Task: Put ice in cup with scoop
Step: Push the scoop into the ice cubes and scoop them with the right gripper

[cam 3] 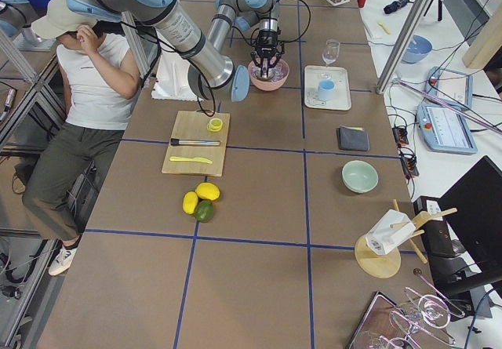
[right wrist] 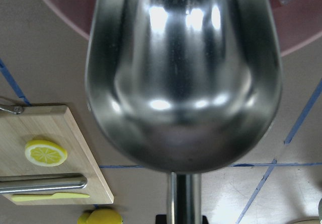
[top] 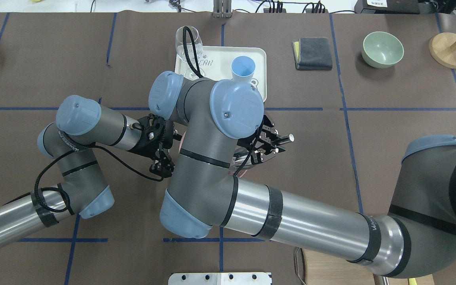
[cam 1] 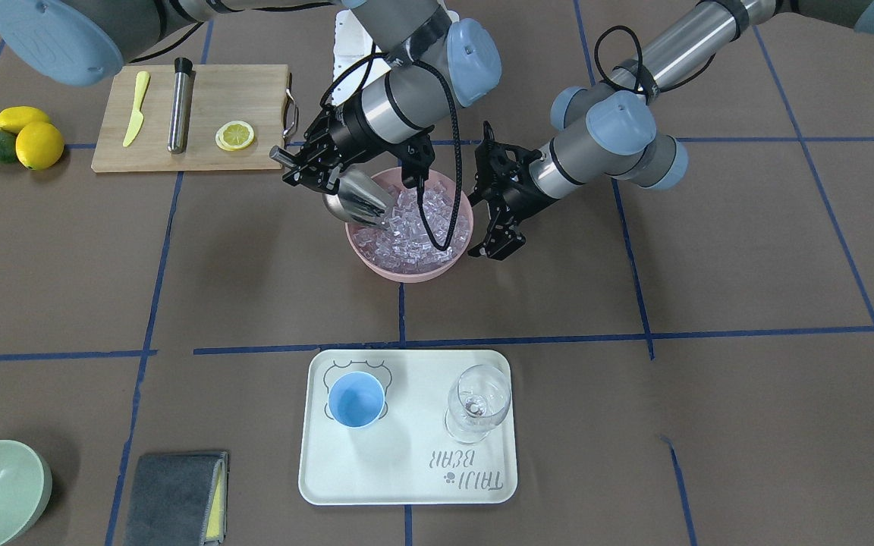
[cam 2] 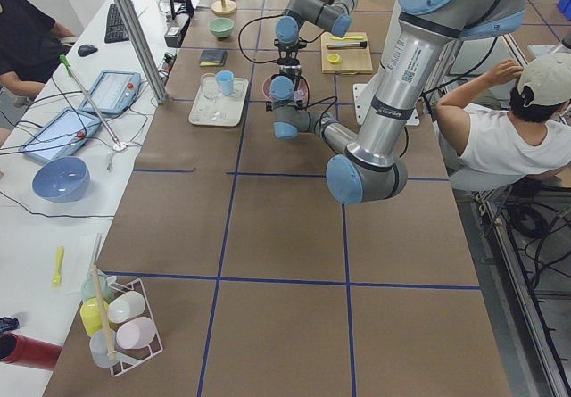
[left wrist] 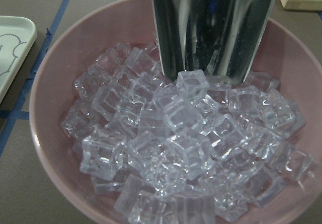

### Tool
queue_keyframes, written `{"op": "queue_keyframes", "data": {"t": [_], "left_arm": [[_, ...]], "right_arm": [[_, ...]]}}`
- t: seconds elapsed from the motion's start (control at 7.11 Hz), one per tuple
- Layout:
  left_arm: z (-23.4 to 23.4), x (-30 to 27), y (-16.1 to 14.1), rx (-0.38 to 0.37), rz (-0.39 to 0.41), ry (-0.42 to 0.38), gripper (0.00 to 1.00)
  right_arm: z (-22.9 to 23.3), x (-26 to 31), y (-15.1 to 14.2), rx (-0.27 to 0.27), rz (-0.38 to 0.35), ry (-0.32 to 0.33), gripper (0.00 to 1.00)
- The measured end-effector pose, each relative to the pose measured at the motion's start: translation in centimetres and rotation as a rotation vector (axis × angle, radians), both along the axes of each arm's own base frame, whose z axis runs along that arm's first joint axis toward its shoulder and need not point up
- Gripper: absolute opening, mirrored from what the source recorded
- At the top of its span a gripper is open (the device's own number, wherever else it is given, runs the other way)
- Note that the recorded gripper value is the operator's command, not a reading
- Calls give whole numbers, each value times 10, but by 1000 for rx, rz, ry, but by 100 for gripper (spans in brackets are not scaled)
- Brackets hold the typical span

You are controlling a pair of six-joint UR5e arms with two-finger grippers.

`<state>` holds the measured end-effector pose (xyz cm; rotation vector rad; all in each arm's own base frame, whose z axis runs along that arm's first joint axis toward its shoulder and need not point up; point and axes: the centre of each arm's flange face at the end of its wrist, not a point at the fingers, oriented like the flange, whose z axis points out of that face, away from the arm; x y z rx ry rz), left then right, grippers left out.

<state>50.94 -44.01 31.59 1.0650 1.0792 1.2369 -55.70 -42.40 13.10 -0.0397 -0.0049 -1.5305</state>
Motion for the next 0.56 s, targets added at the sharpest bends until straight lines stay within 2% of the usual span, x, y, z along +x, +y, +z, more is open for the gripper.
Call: {"op": "queue_keyframes", "data": {"t": [0.56], "left_arm": [[1, 0, 0, 0, 0, -1, 100]], "right_arm": [[11, -10, -2, 18, -3, -51, 0]]}}
